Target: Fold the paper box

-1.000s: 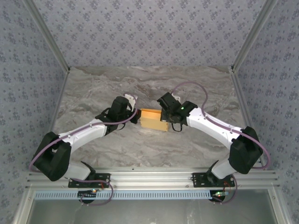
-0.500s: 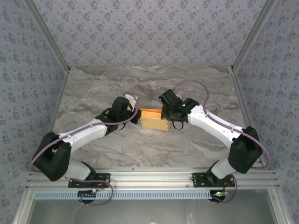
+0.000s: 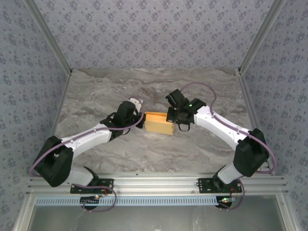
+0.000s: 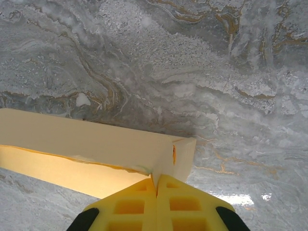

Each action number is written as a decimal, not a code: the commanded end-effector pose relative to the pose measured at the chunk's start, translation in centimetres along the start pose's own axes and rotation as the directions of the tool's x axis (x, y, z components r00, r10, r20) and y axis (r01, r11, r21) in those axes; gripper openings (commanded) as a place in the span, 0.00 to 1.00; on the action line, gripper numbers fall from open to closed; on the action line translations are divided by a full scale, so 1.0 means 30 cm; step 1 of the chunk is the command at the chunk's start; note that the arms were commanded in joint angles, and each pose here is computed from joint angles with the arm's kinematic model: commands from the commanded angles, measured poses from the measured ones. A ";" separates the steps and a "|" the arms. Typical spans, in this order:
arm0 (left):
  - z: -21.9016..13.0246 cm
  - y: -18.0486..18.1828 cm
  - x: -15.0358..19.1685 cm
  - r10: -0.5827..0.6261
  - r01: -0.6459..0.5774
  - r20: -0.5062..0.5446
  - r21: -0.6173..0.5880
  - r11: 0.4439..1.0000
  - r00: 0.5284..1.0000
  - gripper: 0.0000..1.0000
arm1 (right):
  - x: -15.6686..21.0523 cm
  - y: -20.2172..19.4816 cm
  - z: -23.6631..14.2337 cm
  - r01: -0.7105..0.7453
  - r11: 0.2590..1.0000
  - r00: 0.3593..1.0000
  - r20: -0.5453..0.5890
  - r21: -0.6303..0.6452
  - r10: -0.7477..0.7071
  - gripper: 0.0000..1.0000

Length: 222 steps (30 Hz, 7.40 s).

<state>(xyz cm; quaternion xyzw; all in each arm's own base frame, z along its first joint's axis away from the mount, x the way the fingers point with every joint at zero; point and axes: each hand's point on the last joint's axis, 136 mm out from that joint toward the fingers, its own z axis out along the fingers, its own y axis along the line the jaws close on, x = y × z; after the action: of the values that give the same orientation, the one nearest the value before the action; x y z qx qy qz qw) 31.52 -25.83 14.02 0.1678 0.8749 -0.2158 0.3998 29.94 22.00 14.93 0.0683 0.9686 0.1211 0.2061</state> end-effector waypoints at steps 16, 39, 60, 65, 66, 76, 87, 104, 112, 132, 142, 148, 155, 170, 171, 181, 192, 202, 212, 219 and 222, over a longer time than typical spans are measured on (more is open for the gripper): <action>-0.022 -0.050 0.037 0.015 -0.015 -0.032 -0.011 1.000 0.999 0.00 | -0.030 0.047 -0.010 0.078 0.997 0.996 -0.035 -0.019 -0.079 0.07; 0.008 -0.057 0.070 -0.020 0.018 -0.037 -0.049 0.999 0.999 0.09 | 0.008 0.039 0.060 0.092 0.996 0.994 -0.058 -0.002 -0.092 0.06; 0.022 -0.027 0.132 -0.055 0.054 -0.013 -0.083 0.995 0.998 0.00 | 0.075 -0.019 0.090 0.107 0.994 0.994 -0.006 -0.003 -0.107 0.07; 0.018 -0.010 0.142 -0.082 0.086 0.047 -0.091 0.992 0.995 0.00 | 0.048 -0.005 0.059 0.098 0.995 0.994 0.053 -0.031 -0.097 0.10; 0.018 -0.009 0.142 -0.077 0.082 0.056 -0.098 0.992 0.995 0.00 | 0.047 -0.003 0.055 0.093 0.995 0.994 0.064 -0.037 -0.091 0.10; 0.032 0.006 0.157 -0.076 0.089 0.082 -0.164 0.982 0.994 0.00 | 0.037 -0.028 0.008 0.107 0.992 0.983 0.157 -0.065 -0.095 0.22; 0.042 0.019 0.164 -0.082 0.099 0.095 -0.185 0.978 0.992 0.00 | 0.038 0.045 -0.116 0.382 0.899 0.913 0.238 -0.212 -0.332 0.41; 0.043 0.000 0.160 -0.062 0.078 0.096 -0.174 0.982 0.993 0.00 | 0.072 0.069 -0.161 0.999 0.041 0.045 0.430 -0.019 -0.902 1.00; 0.043 -0.003 0.159 -0.060 0.076 0.098 -0.171 0.982 0.993 0.00 | 0.129 0.057 -0.039 0.992 -0.113 -0.081 0.392 -0.061 -0.916 1.00; 0.042 -0.017 0.157 -0.052 0.068 0.113 -0.144 0.987 0.992 0.00 | 0.078 0.034 0.138 0.964 -0.220 -0.249 0.209 0.150 -0.946 0.63; -0.065 -0.039 0.104 -0.014 0.030 0.197 -0.076 0.997 0.980 0.50 | 0.039 0.011 0.175 0.935 -0.238 -0.284 0.151 0.264 -0.947 0.50; -0.178 -0.039 0.050 -0.095 0.090 0.278 0.033 0.995 0.956 0.78 | 0.033 0.014 0.179 0.931 -0.235 -0.286 0.157 0.280 -0.945 0.50; -0.193 0.004 -0.072 -0.263 0.225 0.185 0.203 0.953 0.947 0.87 | 0.050 0.011 0.202 0.947 -0.230 -0.271 0.177 0.222 -0.946 0.51; 0.087 0.037 -0.080 -0.452 0.446 -0.046 0.275 0.852 0.891 0.75 | 0.060 -0.001 0.235 0.972 -0.191 -0.216 0.195 0.140 -0.957 0.50; 0.090 0.039 -0.067 -0.455 0.451 -0.051 0.274 0.849 0.889 0.71 | 0.056 -0.004 0.235 0.975 -0.178 -0.203 0.198 0.135 -0.959 0.50; 0.109 0.070 0.064 -0.482 0.479 -0.055 0.261 0.838 0.874 0.51 | 0.045 -0.010 0.254 0.993 -0.098 -0.110 0.234 0.062 -0.966 0.51; 0.178 0.085 0.087 -0.484 0.491 -0.093 0.253 0.834 0.870 0.48 | 0.040 -0.002 0.255 0.997 -0.078 -0.080 0.263 0.018 -0.961 0.52; 0.172 0.084 -0.020 -0.553 0.563 -0.132 0.322 0.761 0.823 0.63 | 0.049 -0.021 0.276 0.997 -0.059 -0.043 0.261 -0.053 -0.964 0.51; 0.201 0.113 0.035 -0.576 0.579 -0.113 0.318 0.751 0.810 0.53 | 0.058 -0.031 0.300 0.996 -0.041 -0.019 0.249 -0.083 -0.968 0.51; 0.248 0.139 0.101 -0.564 0.568 -0.107 0.301 0.766 0.819 0.42 | 0.020 0.011 0.255 0.991 0.068 0.103 0.347 -0.114 -0.932 0.54; 0.259 0.155 0.119 -0.560 0.566 -0.106 0.273 0.778 0.822 0.41 | 0.002 0.033 0.219 0.987 0.104 0.144 0.403 -0.120 -0.904 0.60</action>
<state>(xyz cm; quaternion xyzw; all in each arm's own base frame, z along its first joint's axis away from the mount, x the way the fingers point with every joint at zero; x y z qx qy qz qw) 37.72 -26.60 10.90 -0.0220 0.8031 -0.4987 0.3254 34.29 24.48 10.22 -0.6184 0.6860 0.0750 0.3759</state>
